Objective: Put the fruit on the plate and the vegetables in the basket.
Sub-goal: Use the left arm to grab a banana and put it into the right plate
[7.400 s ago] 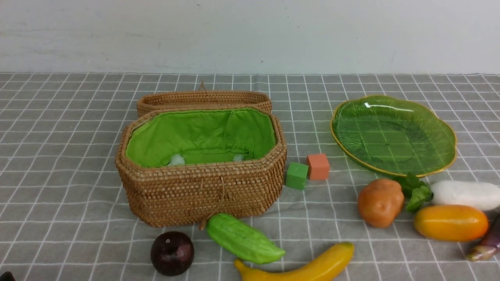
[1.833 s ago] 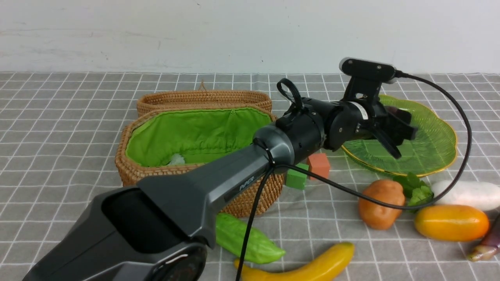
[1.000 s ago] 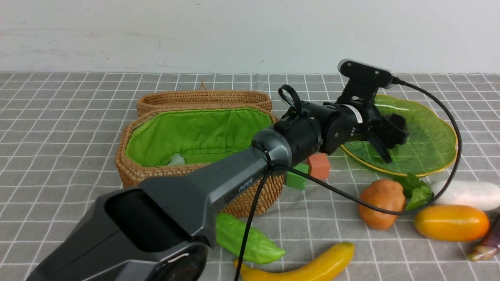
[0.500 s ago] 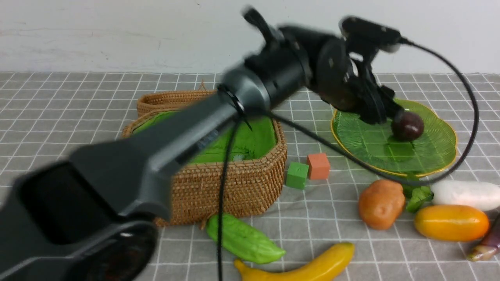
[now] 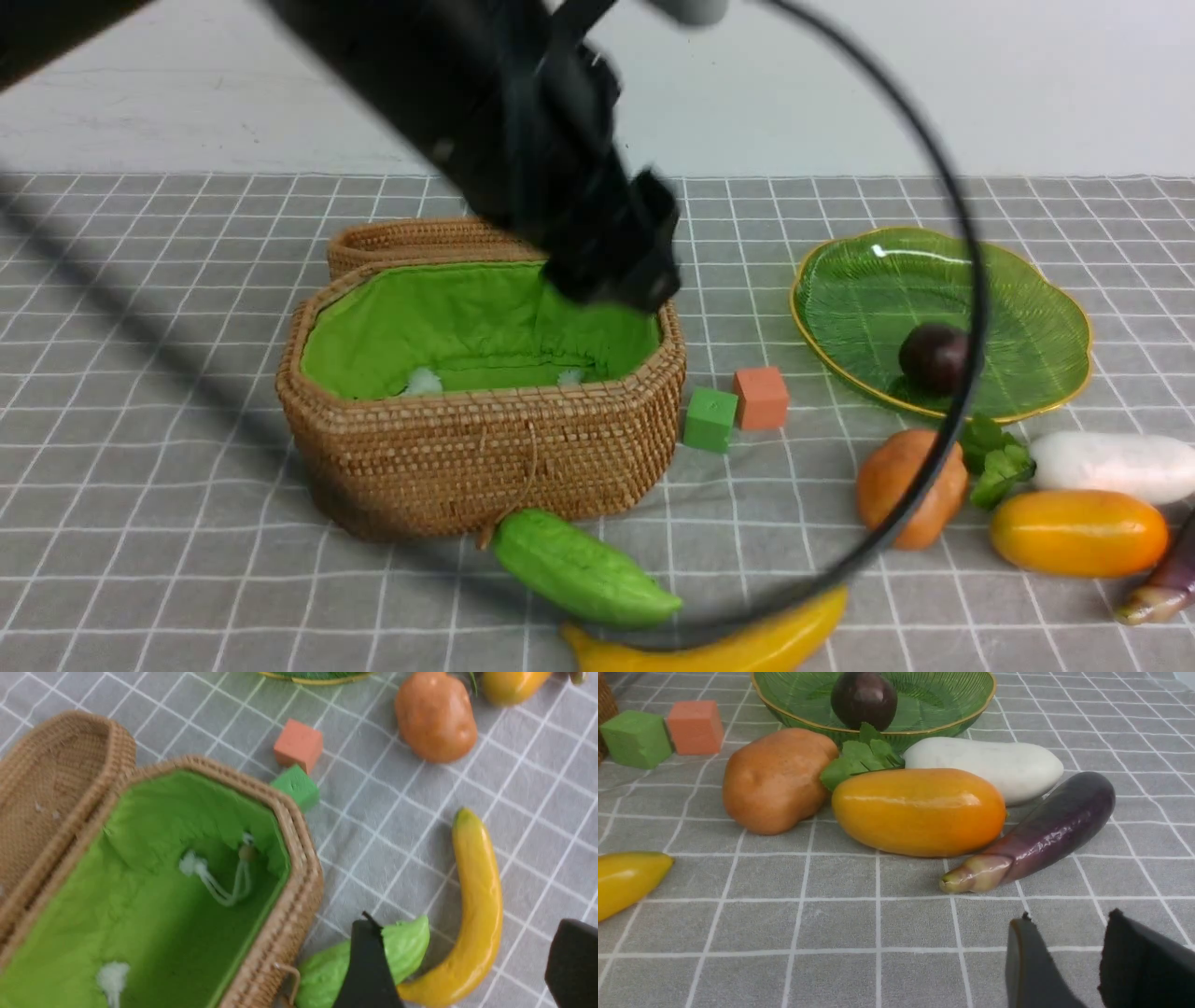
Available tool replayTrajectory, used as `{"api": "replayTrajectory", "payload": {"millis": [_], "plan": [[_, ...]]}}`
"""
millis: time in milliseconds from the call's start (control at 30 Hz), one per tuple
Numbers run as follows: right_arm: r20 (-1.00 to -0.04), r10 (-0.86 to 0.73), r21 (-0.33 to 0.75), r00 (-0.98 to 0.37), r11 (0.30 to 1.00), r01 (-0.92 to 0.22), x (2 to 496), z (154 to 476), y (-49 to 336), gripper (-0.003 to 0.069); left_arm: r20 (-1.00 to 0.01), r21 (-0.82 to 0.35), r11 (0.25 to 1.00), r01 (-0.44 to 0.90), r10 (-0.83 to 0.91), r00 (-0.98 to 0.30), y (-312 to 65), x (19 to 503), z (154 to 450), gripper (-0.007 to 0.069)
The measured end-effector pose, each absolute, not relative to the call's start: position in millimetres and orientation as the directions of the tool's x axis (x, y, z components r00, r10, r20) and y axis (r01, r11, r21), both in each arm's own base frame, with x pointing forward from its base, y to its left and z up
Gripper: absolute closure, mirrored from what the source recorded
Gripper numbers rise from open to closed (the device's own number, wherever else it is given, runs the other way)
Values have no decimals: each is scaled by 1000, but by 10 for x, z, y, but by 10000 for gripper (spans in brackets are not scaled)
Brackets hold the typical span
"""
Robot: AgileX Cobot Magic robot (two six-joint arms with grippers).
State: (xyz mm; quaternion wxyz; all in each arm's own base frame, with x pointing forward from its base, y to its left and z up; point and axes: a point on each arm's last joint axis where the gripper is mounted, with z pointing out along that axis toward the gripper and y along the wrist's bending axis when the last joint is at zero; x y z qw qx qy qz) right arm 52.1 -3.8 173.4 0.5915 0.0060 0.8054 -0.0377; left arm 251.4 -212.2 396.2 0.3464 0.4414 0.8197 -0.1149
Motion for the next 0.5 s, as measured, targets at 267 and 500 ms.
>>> {"api": "replayTrajectory", "payload": {"millis": [267,500], "plan": [[-953,-35,-54,-300,997,54,521,1734,-38,419,-627,86,561,824,673,-392,-2579,2341,3102,55],[-953,-35,-54,-300,997,54,521,1734,-38,419,-544,110,512,852,748,-379,-3020,2408,2572,43]]}}
